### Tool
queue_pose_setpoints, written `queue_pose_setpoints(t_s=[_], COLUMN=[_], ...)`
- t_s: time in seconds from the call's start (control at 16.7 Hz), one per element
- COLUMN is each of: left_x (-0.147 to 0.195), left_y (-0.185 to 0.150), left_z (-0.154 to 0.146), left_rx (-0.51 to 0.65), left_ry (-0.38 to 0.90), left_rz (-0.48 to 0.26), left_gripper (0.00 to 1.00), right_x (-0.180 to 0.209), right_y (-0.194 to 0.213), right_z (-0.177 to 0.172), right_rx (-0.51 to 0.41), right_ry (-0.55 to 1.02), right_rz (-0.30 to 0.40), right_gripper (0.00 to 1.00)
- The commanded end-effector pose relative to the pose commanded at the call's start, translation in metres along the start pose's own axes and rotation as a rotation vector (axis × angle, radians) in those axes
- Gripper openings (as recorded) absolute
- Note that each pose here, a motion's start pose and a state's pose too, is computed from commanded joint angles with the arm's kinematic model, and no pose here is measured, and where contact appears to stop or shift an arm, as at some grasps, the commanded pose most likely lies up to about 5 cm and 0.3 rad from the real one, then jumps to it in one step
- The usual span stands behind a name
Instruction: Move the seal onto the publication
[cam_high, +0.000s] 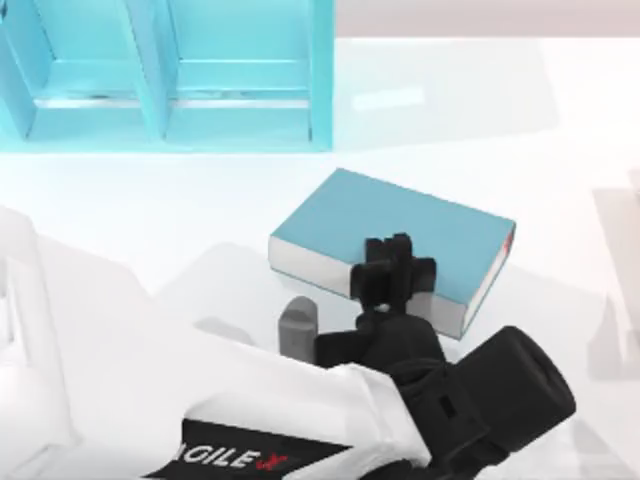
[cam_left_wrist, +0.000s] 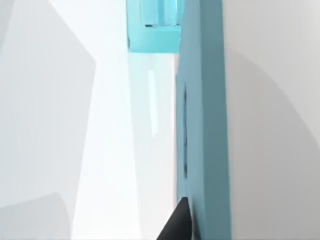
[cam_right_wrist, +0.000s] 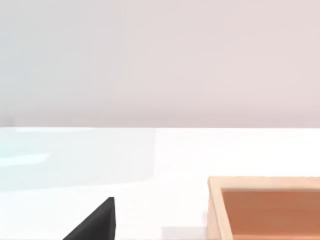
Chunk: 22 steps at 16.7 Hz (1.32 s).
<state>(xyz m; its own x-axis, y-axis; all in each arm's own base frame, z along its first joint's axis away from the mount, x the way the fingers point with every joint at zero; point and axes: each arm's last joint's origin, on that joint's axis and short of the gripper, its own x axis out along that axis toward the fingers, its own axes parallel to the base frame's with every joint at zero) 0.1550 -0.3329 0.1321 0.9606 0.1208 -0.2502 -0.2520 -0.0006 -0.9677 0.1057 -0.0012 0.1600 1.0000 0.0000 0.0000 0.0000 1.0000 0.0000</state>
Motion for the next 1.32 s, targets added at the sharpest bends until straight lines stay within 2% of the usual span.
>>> queue_pose_setpoints(t_s=[0.24, 0.54, 0.78, 1.32], left_x=[0.003, 0.009, 0.009, 0.009], left_y=[0.006, 0.03, 0.032, 0.032], left_z=[0.001, 0.0, 0.0, 0.0], left_rx=[0.008, 0.009, 0.009, 0.009], left_ry=[-0.004, -0.003, -0.004, -0.004], left_rz=[0.004, 0.005, 0.005, 0.005], left_gripper=[0.0, 0.0, 0.0, 0.68], right_x=[0.0, 0.0, 0.0, 0.0], right_y=[0.0, 0.0, 0.0, 0.0], right_z=[0.0, 0.0, 0.0, 0.0], right_rx=[0.0, 0.0, 0.0, 0.0], right_ry=[0.0, 0.0, 0.0, 0.0], right_rz=[0.0, 0.0, 0.0, 0.0], right_gripper=[1.0, 1.0, 1.0, 1.0])
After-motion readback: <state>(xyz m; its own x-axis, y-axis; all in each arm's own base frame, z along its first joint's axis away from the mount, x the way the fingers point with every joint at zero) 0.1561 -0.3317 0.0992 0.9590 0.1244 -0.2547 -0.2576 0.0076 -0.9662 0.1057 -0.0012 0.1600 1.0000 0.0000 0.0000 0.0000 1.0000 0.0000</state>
